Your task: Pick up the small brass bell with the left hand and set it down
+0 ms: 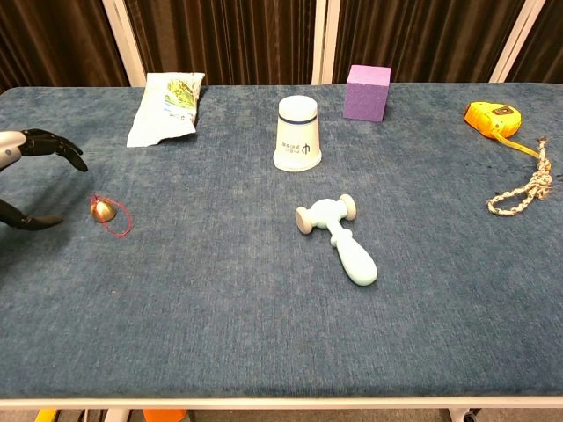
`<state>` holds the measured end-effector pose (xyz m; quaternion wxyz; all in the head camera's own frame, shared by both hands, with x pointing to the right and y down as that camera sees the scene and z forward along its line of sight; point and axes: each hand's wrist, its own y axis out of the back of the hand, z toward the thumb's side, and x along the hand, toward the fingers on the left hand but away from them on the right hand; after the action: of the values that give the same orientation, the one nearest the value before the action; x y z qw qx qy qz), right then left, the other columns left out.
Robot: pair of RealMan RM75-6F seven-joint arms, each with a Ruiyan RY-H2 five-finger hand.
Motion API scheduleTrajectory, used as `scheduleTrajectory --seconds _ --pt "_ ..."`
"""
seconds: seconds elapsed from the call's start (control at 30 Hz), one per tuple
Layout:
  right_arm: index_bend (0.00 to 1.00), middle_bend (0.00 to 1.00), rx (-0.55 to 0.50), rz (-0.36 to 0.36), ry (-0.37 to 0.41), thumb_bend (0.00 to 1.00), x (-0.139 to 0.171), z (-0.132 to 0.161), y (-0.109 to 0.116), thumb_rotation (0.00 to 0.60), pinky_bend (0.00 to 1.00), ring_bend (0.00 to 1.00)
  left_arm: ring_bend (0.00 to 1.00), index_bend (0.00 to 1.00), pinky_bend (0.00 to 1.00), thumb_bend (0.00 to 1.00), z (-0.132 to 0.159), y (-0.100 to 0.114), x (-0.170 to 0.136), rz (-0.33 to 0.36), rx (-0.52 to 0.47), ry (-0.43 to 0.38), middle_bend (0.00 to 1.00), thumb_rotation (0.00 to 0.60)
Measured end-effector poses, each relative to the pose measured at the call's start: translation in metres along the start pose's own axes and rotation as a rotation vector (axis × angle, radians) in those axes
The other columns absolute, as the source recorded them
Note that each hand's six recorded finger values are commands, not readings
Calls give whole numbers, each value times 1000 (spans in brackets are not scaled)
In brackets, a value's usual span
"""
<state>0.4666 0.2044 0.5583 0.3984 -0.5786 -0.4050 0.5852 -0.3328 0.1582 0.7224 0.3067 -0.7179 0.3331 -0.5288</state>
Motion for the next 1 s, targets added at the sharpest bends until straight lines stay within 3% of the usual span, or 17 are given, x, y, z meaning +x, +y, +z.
scheduleTrajectory --seconds 0.57,1.0 --pt "0 0 3 8 -3 147 1 0 0 600 0 0 0 423 0 332 12 -6 9 -24 -27 -7 178 600" --pt "0 0 -2 13 -17 147 1 -4 -2 600 0 0 0 476 0 334 22 -9 15 -32 -37 -23 187 600"
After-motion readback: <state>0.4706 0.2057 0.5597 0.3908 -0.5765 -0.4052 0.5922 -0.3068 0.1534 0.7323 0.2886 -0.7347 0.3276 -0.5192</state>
